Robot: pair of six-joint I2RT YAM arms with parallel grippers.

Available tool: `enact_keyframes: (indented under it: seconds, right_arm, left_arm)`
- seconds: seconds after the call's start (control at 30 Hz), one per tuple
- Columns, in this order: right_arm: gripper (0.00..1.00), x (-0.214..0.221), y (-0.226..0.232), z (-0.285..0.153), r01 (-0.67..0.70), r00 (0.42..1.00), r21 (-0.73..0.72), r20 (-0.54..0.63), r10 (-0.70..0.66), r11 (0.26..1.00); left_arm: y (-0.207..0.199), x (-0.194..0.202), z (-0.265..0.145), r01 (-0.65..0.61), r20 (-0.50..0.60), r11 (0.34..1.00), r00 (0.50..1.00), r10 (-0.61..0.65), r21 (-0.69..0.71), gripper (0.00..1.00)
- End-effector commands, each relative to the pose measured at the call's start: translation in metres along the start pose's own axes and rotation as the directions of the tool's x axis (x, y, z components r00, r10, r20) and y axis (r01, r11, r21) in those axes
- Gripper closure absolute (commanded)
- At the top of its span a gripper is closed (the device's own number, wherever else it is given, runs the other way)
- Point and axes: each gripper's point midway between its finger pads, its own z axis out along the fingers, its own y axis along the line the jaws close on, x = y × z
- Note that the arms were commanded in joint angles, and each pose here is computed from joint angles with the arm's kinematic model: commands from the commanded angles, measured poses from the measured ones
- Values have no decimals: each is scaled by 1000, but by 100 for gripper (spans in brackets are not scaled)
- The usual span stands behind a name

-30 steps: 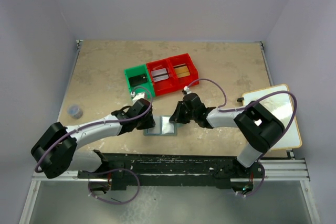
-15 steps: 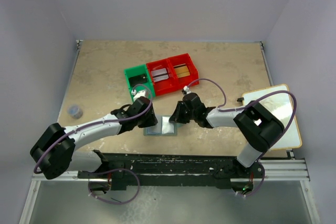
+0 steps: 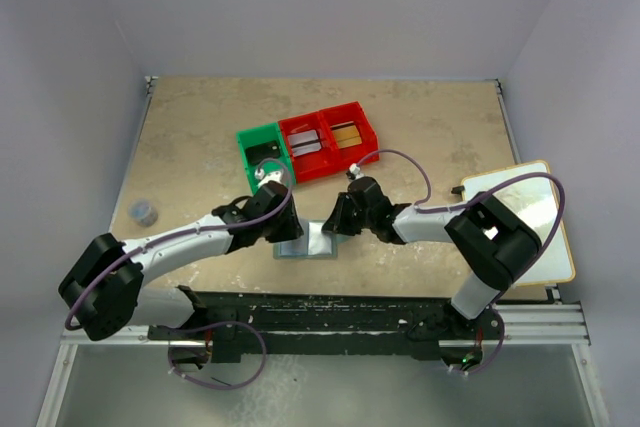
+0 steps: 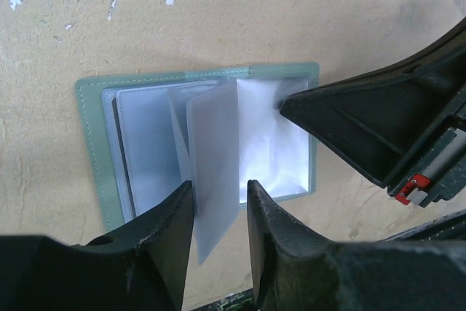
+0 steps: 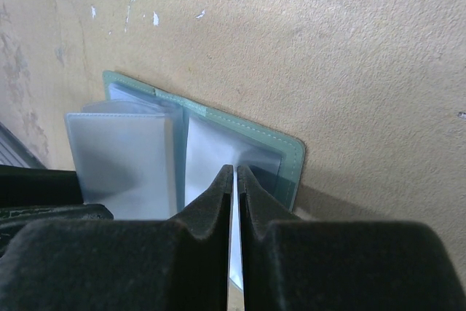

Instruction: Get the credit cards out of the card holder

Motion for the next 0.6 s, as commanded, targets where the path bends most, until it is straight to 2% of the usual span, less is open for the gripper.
enact_keyframes:
  seconds: [0.0,0.1,0.23,0.57]
  right_arm:
    - [91,9,-13,4,19,999,58,-39,-17,998]
    - [91,8,-11,5,21,999,53,-40,-19,998]
    - [91,7,-10,5,22,999,52,-41,-20,998]
    - [92,9,-11,7,21,999,50,-50,-18,999]
  left_arm:
    - [-26,-18,-8,-40,26,997,999,38,62,69]
    - [-17,-22,-12,-96,15,995,995,96,-4,69]
    - [-19,-23,-15,-118,7,993,993,118,-2,69]
    - [-46,-10,-12,-124,-45,981,990,132,151,70]
